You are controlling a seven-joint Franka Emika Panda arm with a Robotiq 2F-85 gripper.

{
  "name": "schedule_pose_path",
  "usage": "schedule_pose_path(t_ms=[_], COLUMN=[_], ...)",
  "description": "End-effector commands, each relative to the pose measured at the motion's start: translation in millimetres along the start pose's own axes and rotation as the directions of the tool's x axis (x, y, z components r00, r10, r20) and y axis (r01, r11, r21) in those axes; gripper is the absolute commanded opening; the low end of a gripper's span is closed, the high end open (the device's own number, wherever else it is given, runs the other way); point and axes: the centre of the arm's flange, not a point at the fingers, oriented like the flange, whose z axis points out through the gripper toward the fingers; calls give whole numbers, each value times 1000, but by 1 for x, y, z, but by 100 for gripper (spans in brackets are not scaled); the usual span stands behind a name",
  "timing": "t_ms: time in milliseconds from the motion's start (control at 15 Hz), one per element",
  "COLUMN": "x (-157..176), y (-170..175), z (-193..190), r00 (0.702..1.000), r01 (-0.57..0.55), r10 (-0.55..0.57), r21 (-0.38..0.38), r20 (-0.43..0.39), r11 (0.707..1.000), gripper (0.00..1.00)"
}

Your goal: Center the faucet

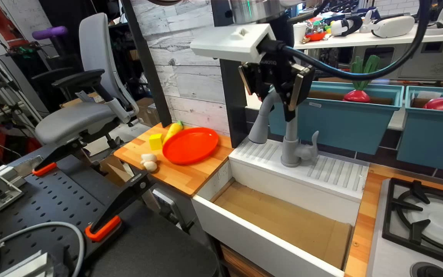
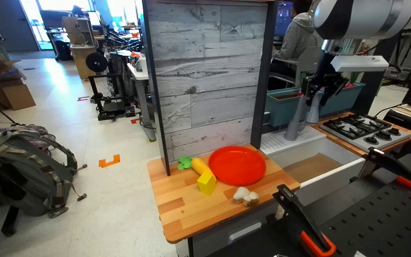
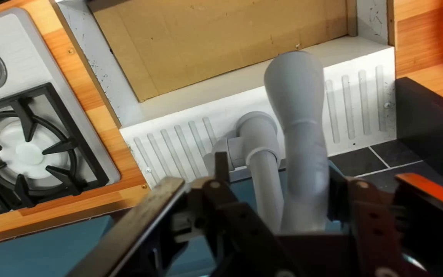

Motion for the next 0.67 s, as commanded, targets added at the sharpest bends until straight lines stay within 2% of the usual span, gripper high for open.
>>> schedule_pose_path(t_ms=[0, 133, 200, 400, 600], x=[-21, -24, -25, -33, -55], y=[39, 37, 35, 23, 7], z=[-25, -25, -25, -36, -68], r00=[998, 998, 999, 998, 999], r01=[40, 46, 33, 47, 43], r10=[-37, -42, -29, -44, -42], r21=[-57, -61, -74, -46, -16], r20=[52, 53, 44, 47, 32], r11=[998, 997, 997, 998, 999], gripper=[84, 98, 100, 100, 100])
